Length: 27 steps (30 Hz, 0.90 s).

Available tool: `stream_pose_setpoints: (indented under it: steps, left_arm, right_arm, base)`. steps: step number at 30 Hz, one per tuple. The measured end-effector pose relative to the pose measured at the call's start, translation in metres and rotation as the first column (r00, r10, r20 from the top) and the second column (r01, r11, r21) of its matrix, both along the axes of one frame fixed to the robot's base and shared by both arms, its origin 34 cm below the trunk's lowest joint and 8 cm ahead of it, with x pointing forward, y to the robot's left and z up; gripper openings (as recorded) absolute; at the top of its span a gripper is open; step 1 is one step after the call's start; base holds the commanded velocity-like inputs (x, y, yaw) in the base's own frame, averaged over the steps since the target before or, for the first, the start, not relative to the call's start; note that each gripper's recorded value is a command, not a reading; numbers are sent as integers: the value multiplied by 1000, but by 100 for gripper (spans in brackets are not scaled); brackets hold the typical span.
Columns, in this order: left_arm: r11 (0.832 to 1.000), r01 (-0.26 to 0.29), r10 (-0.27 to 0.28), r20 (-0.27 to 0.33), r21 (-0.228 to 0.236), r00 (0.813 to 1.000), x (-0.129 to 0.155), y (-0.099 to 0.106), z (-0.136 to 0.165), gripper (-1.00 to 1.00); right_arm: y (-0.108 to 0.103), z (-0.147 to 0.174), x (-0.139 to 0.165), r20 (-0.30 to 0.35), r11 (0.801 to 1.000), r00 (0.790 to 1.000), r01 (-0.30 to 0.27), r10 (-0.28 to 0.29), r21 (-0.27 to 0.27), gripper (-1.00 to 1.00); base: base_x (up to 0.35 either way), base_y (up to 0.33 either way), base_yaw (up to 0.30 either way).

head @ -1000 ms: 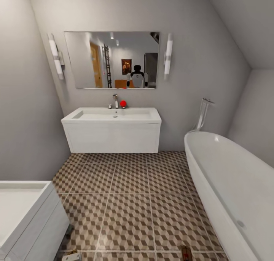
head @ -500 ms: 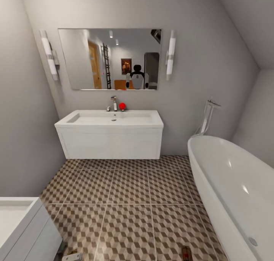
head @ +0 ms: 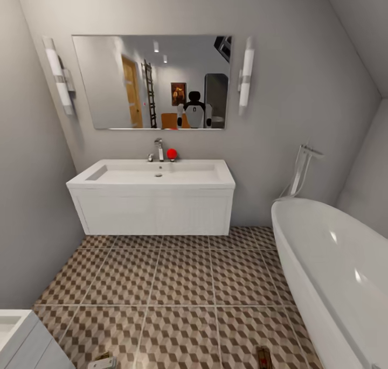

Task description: Take the four mousetraps from the cabinet in the bathroom and place them on the bathroom floor. Make sure all four end up on the same floor surface, and ensure that at least two of them are either under or directly next to the same bathroom sink.

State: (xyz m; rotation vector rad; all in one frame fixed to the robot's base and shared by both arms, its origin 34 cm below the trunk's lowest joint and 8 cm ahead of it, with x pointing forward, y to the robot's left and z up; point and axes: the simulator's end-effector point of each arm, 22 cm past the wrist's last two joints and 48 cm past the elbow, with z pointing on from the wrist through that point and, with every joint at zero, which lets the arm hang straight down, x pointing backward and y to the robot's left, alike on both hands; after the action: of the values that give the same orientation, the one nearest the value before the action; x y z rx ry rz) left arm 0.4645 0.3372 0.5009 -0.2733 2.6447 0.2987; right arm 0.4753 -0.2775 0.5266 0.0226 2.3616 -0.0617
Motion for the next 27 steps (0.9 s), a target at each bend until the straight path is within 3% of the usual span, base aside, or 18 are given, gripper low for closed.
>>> stream_pose_setpoints:
  steps: [27]
  left_arm:
    - [1000,0,0,0,0,1000,0,0,0,-100]
  right_arm:
    - [0,-5,-7,-17,1000,1000,1,-1,0,-100]
  base:
    - [326,0,0]
